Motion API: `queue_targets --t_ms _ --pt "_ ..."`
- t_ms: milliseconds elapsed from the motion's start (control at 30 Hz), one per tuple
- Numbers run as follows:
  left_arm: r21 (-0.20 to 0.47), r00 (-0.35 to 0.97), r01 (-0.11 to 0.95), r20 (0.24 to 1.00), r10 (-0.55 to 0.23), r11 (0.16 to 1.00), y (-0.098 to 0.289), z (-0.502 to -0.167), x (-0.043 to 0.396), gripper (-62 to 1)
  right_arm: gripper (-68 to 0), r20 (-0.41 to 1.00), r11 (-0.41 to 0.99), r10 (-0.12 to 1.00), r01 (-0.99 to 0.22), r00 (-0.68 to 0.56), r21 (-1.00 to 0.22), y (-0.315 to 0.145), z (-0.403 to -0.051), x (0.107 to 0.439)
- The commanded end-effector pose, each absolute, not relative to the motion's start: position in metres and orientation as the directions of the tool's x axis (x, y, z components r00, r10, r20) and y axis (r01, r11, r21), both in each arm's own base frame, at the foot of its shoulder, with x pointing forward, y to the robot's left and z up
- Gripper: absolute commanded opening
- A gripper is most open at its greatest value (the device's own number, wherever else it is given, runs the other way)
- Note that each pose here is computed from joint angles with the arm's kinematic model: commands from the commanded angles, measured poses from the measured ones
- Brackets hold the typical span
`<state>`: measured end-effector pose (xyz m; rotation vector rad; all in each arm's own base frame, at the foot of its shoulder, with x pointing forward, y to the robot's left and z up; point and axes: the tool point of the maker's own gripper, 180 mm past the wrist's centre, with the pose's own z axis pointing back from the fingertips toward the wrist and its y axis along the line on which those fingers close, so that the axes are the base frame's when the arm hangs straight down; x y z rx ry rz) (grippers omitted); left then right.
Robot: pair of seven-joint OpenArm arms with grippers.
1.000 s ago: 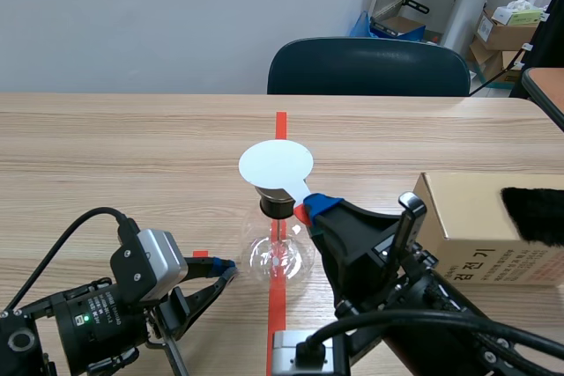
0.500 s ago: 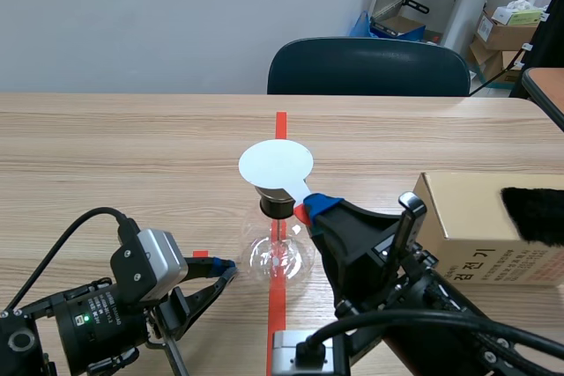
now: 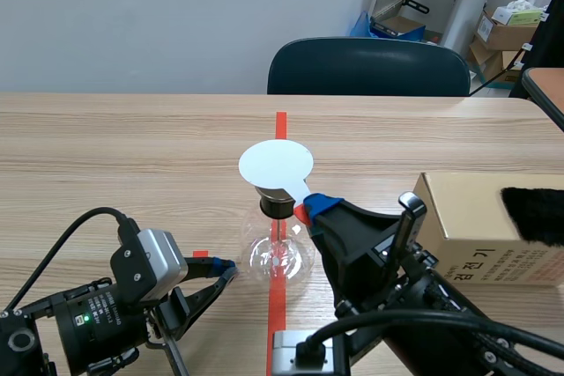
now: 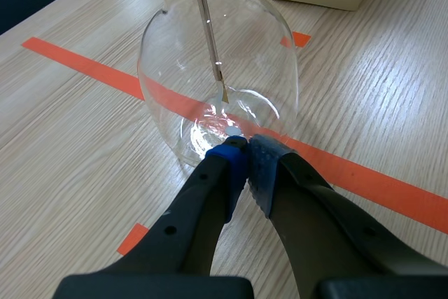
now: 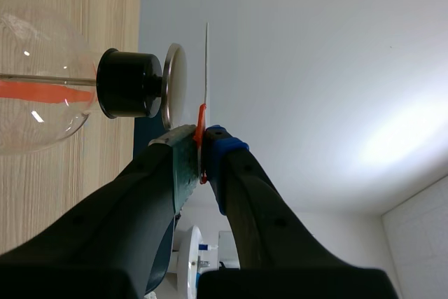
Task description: Do the electroscope experiment
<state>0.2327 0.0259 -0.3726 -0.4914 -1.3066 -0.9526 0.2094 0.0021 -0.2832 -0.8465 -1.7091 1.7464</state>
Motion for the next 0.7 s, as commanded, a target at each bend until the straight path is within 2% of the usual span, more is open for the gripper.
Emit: queue_targets --t_ms 0,433,533,667 --pt "0.205 -0.051 0.805 0.959 -0.279 0.557 0.022 -0.362 0.238 -56.8 -65.8 -0.086 -0.046 0.748 0.078 -0.657 -0.996 0.001 -0.275 0.21" --pt "0.205 -0.05 0.804 0.958 -0.282 0.557 0.022 -0.362 0.239 -56.8 -65.8 -0.085 -0.047 0.752 0.076 -0.654 -0.996 0.0 -0.275 0.21" --pt "0.205 -0.05 0.804 0.958 -0.282 0.557 0.022 -0.362 0.239 -56.8 -65.8 -0.082 -0.047 0.786 0.073 -0.613 -0.996 -0.007 -0.275 0.216" --pt "0.205 -0.05 0.804 0.958 -0.282 0.557 0.022 -0.362 0.239 -56.8 -65.8 -0.071 -0.053 0.863 0.051 -0.5 -0.997 -0.027 -0.277 0.23"
